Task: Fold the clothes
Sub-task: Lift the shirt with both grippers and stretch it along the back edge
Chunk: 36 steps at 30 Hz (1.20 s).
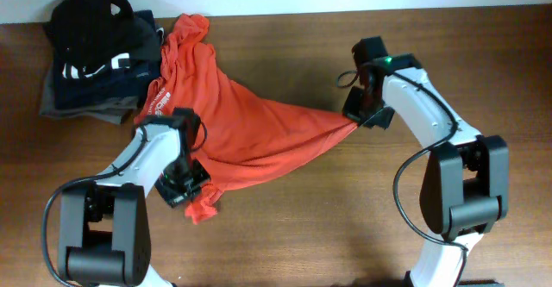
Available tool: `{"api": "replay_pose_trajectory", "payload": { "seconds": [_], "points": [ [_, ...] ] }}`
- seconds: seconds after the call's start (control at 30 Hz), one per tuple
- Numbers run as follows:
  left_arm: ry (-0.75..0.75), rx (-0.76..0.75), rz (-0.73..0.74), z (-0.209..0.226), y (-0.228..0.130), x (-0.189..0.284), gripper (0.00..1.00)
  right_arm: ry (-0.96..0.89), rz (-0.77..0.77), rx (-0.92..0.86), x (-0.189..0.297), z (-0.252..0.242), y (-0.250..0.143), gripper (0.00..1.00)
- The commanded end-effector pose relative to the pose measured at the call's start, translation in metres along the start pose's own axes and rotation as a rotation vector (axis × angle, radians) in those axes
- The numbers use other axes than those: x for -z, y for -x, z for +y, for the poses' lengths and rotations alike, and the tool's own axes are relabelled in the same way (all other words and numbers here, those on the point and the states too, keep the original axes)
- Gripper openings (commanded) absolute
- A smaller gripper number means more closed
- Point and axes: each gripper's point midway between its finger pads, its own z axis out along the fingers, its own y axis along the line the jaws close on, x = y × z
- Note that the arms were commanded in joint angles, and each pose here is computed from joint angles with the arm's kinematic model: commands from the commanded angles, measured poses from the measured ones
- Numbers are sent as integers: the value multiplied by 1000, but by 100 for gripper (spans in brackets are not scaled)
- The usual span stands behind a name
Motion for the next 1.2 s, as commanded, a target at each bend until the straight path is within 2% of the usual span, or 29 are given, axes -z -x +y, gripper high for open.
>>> {"api": "replay_pose_trajectory", "payload": {
  "seconds": [0.0,0.3,0.47,0.6,0.77,0.9,1.03,1.17],
  "points": [
    [30,-4,-112,0,26,30,1,-17,-70,-14,15,-9,26,4],
    [-4,-30,-273,-9,58,104,1,-47,-206,-100,54,-43,71,4],
    [-59,-121,-538,-25,91,189,1,-44,-381,-118,119,-61,96,4],
    [-110,-152,-766,-38,99,266,1,7,-498,-91,172,-61,104,4],
    [-247,-204,-1004,-53,81,361,1,77,-667,-55,255,-62,102,4],
    [-351,-253,-1177,-54,59,428,1,128,-806,-18,329,-70,87,4],
    [-415,-282,-1301,-44,35,474,1,160,-921,-10,386,-83,66,4],
    [-446,-266,-1382,-33,17,501,1,168,-1011,-37,427,-102,43,4]
  ]
}}
